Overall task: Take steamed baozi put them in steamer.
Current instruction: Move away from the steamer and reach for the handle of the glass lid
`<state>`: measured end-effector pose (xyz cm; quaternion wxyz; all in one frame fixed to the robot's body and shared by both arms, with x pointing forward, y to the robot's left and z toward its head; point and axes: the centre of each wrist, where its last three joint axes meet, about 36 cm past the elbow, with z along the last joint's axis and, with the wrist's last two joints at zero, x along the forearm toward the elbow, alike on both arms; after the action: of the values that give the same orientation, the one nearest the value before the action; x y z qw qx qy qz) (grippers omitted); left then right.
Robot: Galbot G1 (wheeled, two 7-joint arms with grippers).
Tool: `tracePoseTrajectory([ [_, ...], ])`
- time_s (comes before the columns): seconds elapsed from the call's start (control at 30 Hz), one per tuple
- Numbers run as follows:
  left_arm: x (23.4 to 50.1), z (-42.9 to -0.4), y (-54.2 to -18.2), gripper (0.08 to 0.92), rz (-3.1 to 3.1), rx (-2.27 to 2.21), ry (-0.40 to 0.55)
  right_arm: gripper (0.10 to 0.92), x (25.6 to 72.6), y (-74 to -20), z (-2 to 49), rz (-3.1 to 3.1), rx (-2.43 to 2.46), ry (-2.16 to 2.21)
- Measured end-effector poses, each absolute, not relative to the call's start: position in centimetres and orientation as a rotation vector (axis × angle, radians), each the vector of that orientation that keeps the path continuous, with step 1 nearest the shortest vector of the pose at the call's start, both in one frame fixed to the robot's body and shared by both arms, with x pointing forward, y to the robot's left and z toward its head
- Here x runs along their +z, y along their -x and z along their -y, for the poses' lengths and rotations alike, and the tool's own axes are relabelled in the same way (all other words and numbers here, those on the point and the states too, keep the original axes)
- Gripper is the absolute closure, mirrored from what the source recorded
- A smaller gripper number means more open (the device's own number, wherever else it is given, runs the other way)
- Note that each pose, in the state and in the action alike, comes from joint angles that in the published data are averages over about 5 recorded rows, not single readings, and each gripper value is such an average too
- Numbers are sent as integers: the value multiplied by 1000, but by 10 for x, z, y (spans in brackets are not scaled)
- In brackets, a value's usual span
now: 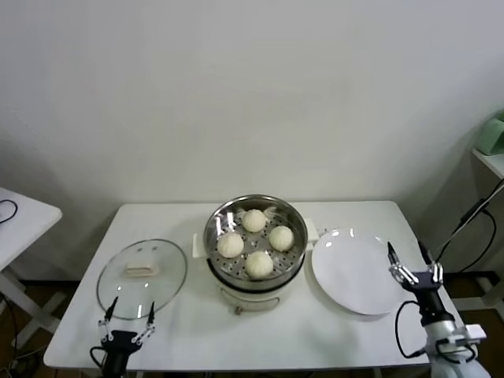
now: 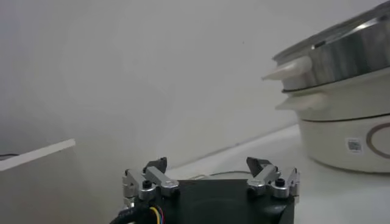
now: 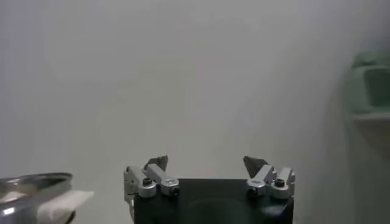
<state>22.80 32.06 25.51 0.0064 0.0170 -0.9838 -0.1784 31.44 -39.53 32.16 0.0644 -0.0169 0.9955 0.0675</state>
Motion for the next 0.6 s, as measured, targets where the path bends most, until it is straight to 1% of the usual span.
tracePoseTrajectory([
  [0.13,260,-326,-232,177,3065,-686,-61,200,306,-300,391,-3019,261,-6],
  [0.33,266,-337,-238,177,2966,-1018,-50,200,288,-286,386,-3030,312,-67],
  [0.5,263,-343,-244,177,2811,-1336,-48,200,277,-279,379,-3037,345,-100],
  [0.6,259,-346,-248,177,2709,-1508,-65,200,272,-276,376,-3040,361,-116],
])
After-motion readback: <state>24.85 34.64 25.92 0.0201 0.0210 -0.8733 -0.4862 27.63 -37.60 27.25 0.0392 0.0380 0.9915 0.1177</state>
